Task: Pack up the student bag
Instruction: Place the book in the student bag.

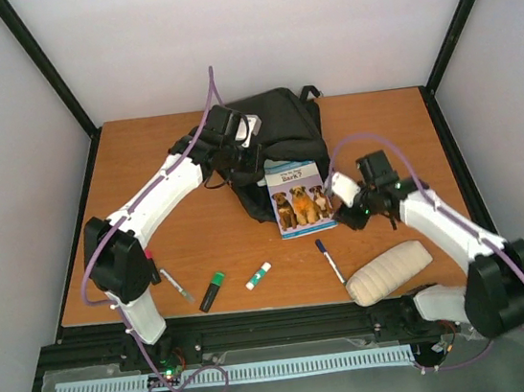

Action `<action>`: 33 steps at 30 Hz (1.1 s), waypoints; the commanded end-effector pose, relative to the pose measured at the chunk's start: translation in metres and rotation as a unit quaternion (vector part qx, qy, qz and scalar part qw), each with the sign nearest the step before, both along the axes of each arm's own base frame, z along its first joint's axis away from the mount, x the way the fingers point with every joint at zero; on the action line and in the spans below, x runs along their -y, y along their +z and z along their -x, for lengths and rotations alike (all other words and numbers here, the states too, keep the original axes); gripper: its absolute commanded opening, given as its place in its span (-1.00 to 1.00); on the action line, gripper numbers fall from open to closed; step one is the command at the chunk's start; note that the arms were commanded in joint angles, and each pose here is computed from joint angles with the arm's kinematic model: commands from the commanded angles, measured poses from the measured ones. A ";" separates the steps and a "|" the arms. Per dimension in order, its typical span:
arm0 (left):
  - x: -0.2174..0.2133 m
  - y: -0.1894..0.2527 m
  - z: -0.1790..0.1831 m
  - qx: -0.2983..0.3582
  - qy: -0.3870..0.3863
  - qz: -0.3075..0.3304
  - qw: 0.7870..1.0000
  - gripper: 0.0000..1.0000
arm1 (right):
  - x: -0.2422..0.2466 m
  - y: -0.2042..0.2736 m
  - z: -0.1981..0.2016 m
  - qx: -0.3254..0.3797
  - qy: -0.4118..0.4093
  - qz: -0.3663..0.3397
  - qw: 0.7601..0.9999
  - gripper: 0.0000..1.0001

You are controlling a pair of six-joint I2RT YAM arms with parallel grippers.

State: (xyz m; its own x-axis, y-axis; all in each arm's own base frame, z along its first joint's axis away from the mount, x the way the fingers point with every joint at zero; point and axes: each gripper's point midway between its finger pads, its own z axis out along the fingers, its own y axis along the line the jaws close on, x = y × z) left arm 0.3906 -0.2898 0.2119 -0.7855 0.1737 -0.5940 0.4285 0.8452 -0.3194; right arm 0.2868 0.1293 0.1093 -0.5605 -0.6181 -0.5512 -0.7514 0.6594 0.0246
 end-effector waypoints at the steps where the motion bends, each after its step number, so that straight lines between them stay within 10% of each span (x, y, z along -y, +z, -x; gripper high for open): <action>1: 0.000 0.045 -0.002 0.048 -0.007 0.034 0.998 -0.98 | -0.005 -0.007 0.009 0.171 0.171 0.160 0.957 0.12; 18: -0.002 0.044 0.001 0.050 -0.014 0.026 0.998 -0.98 | -0.046 -0.046 0.000 0.225 0.283 0.283 0.888 0.27; 33: -0.001 0.045 0.003 0.049 -0.019 0.027 0.998 -0.98 | -0.069 -0.032 -0.056 0.278 0.248 0.314 0.873 -0.19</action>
State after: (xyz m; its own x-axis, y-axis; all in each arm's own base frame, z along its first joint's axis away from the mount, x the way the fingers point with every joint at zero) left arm 0.3885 -0.2879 0.2155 -0.7738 0.1940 -0.6030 0.4482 0.8404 -0.3047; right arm 0.3201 0.1870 0.0647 0.0984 -0.9867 -0.1291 -0.7858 0.0026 -0.6185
